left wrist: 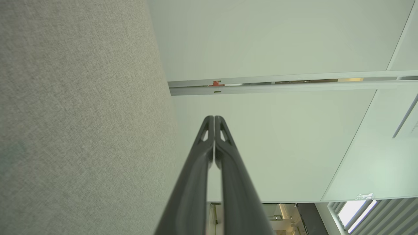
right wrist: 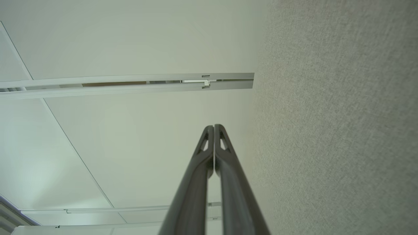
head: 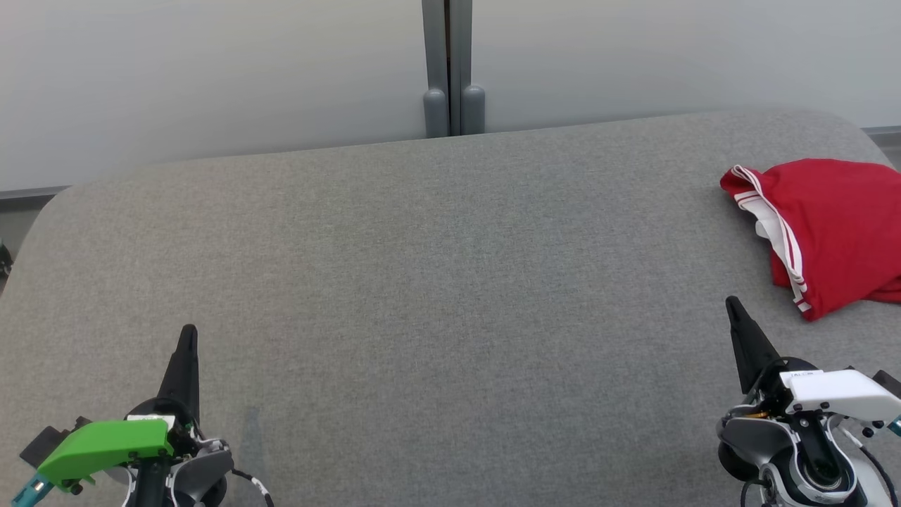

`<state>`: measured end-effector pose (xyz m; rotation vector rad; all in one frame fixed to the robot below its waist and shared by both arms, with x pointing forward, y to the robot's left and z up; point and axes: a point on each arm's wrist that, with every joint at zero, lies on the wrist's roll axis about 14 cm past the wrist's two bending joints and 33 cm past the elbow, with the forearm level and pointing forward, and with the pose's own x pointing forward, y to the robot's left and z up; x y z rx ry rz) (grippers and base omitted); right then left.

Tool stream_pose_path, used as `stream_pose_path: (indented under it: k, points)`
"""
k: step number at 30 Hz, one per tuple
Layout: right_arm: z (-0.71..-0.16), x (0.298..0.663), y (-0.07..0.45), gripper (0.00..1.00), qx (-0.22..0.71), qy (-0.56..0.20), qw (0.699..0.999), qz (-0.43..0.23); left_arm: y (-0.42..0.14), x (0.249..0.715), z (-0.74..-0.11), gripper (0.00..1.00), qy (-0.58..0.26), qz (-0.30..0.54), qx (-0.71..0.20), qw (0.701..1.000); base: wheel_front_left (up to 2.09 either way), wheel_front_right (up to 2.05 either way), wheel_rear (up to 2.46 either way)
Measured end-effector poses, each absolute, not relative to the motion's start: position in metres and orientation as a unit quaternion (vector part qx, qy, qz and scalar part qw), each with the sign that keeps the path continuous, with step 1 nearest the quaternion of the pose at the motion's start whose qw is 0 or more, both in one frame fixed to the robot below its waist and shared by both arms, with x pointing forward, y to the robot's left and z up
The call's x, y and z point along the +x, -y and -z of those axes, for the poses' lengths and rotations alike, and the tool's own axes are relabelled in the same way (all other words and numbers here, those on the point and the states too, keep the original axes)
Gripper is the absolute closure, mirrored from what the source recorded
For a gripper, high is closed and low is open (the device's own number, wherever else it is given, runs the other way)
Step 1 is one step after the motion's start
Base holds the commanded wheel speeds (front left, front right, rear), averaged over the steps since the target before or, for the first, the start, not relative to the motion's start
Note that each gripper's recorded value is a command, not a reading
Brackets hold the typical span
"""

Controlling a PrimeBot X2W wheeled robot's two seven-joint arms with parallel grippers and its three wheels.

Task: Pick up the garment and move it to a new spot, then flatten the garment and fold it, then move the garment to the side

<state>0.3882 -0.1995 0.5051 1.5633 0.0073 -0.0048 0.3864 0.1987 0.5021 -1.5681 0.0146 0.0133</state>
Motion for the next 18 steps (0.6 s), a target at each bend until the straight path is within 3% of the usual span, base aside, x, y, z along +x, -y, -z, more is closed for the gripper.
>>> stream_pose_path:
  k: [18]
  points:
    - [-0.5057, 0.3883, 0.1998, 1.0, 0.707, -0.002, 0.707, 0.002, -0.1992, 0.3875, -0.504, 1.0, -0.004, -0.004, -0.709, 0.705, 0.0, 0.0, 0.0]
